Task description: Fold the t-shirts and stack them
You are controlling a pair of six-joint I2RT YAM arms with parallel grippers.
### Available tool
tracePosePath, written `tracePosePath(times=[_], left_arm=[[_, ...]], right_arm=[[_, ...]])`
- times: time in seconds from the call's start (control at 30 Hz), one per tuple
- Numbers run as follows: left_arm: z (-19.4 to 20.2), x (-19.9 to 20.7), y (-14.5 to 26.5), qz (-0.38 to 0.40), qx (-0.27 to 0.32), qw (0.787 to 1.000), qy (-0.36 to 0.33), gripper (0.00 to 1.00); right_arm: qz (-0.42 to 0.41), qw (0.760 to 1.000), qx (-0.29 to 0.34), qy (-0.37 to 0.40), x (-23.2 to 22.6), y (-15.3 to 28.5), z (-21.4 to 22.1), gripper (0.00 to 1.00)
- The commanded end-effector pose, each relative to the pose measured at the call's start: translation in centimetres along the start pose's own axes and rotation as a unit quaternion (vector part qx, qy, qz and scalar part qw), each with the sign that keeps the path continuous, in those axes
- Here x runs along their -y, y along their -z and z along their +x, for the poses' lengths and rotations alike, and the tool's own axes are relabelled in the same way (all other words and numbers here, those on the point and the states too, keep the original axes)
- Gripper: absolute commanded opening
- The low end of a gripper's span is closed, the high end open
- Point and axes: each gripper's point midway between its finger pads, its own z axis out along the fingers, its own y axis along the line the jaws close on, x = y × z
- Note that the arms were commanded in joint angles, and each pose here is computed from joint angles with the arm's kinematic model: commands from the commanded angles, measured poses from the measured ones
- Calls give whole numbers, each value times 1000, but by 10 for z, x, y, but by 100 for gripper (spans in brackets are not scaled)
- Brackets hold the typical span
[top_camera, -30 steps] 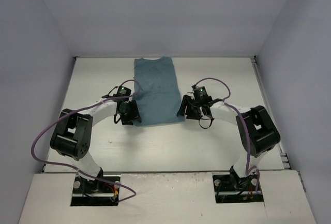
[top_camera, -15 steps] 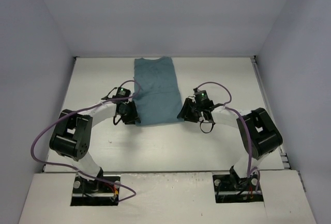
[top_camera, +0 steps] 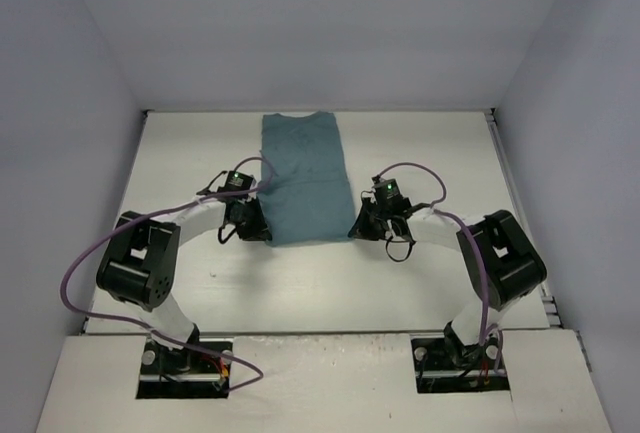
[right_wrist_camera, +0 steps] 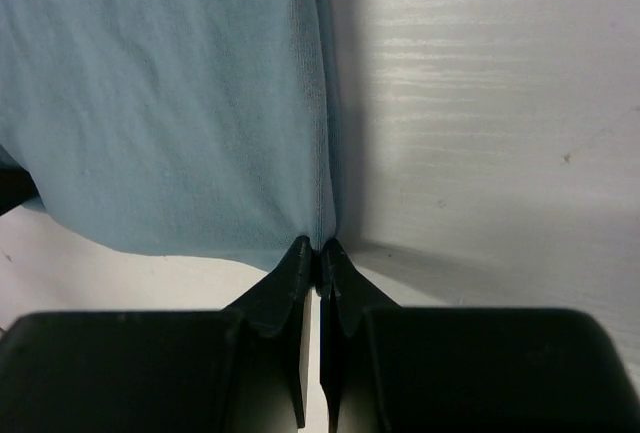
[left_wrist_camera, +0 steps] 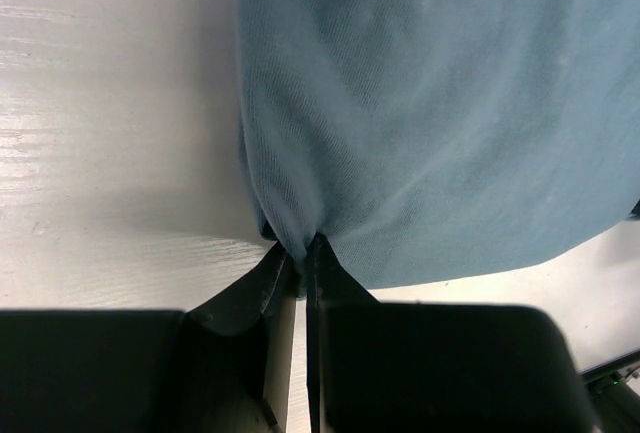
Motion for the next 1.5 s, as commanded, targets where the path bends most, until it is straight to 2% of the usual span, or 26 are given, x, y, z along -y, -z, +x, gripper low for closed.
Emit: tracePosePath(times=[0.0, 0.2, 0.4, 0.57, 0.73, 0.97, 1.27, 1.47], left_arm=[[47, -34, 16, -47, -55, 997, -13, 0], [96, -48, 42, -46, -74, 996, -12, 0], [146, -42, 60, -35, -83, 996, -13, 0], [153, -41, 77, -27, -66, 997, -10, 0], [121, -12, 116, -5, -12, 1000, -20, 0], [72, 16, 137, 9, 19, 1000, -22, 0], [6, 34, 156, 33, 57, 998, -18, 0], [-34, 55, 170, 55, 84, 995, -21, 0]], right_arm=[[29, 999, -7, 22, 9, 22, 17, 0], [32, 999, -22, 35, 3, 46, 64, 0], [14, 999, -24, 28, -5, 75, 104, 0], [7, 999, -20, 32, -15, 93, 113, 0], [-1, 998, 10, 55, -44, 111, 84, 0], [-5, 996, 19, 92, -90, 112, 42, 0], [-10, 994, 45, 100, -104, 109, -49, 0], [-28, 992, 51, 112, -123, 104, -89, 0]])
